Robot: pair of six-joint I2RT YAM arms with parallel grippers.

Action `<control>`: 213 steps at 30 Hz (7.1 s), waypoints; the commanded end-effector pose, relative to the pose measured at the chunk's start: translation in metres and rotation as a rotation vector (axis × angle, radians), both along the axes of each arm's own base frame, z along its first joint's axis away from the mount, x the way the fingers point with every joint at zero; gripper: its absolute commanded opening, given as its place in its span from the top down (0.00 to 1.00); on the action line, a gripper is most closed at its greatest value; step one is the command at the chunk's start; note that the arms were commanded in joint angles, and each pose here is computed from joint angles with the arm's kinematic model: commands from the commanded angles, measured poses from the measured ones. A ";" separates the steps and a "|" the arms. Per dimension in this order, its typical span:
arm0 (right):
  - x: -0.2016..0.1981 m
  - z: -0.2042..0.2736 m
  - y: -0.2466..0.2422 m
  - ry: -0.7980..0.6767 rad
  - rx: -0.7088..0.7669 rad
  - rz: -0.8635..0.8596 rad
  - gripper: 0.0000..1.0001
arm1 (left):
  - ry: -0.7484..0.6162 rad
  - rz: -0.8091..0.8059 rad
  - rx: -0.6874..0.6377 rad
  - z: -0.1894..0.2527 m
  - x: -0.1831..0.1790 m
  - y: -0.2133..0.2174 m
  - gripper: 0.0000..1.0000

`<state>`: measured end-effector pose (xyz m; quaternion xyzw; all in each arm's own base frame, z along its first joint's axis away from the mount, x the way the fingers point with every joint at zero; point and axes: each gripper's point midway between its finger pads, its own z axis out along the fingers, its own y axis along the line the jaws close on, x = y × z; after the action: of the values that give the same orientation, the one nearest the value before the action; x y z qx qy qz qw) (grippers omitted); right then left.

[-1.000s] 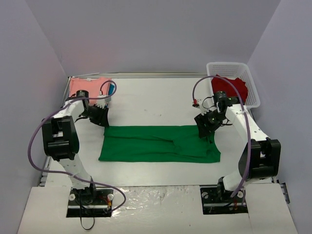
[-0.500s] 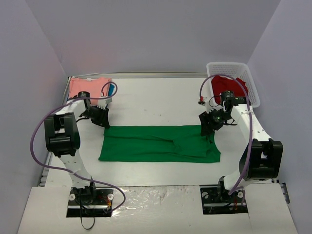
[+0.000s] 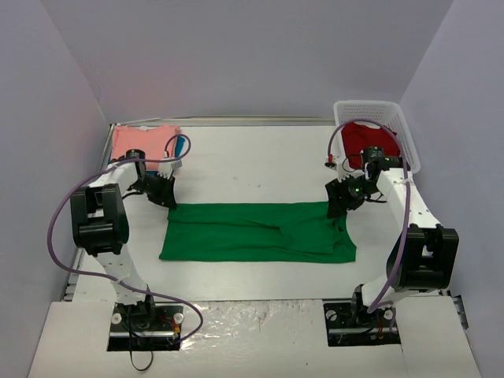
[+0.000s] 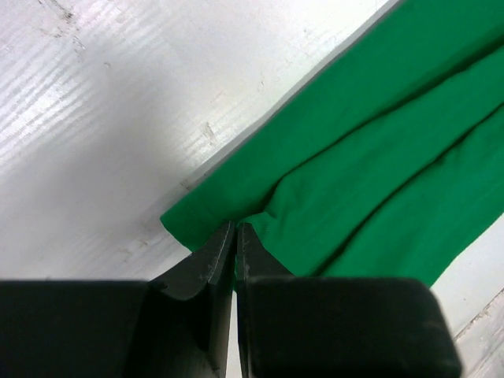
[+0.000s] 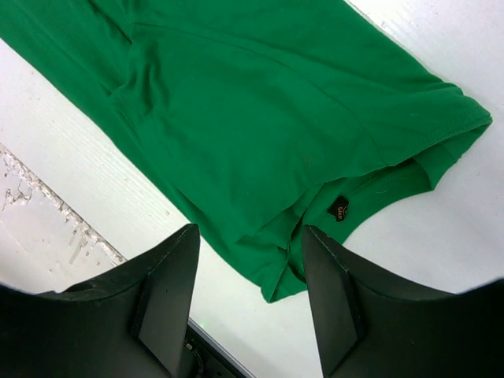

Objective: Fold and stack the t-shirts
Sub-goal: Fold the other side of the tshirt into a rectangle, then rotate the tshirt 90 degrees

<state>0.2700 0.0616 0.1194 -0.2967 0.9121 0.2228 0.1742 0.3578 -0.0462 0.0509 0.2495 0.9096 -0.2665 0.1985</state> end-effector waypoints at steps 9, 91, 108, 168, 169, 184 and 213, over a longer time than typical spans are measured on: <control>-0.007 0.011 0.001 -0.008 0.028 0.001 0.50 | -0.086 -0.103 -0.010 0.041 -0.033 -0.006 0.98; 0.088 -0.128 0.007 0.339 -0.371 0.021 1.00 | -0.035 -0.366 0.434 -0.030 -0.040 -0.029 0.98; 0.282 -0.125 0.074 -0.079 -0.265 -0.177 1.00 | -0.002 -0.399 0.415 -0.029 -0.064 -0.070 0.98; 0.290 0.028 0.147 -0.528 -0.208 -0.133 1.00 | -0.257 -0.755 -0.051 0.164 -0.158 -0.259 0.98; 0.283 0.021 0.141 -0.507 -0.230 -0.129 1.00 | -0.288 -0.699 -0.044 0.171 -0.144 -0.253 0.98; 0.095 -0.057 0.122 -0.062 -0.268 0.120 1.00 | -0.414 0.100 0.028 0.189 -0.011 -0.089 0.98; 0.062 -0.127 0.146 0.079 -0.404 0.303 1.00 | -0.444 0.226 0.064 0.182 -0.007 -0.048 0.97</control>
<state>0.3276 0.2221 0.0095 -0.4458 0.8864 0.1071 0.0647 0.3448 -0.0965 0.2213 0.2035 0.8820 -0.1589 0.3942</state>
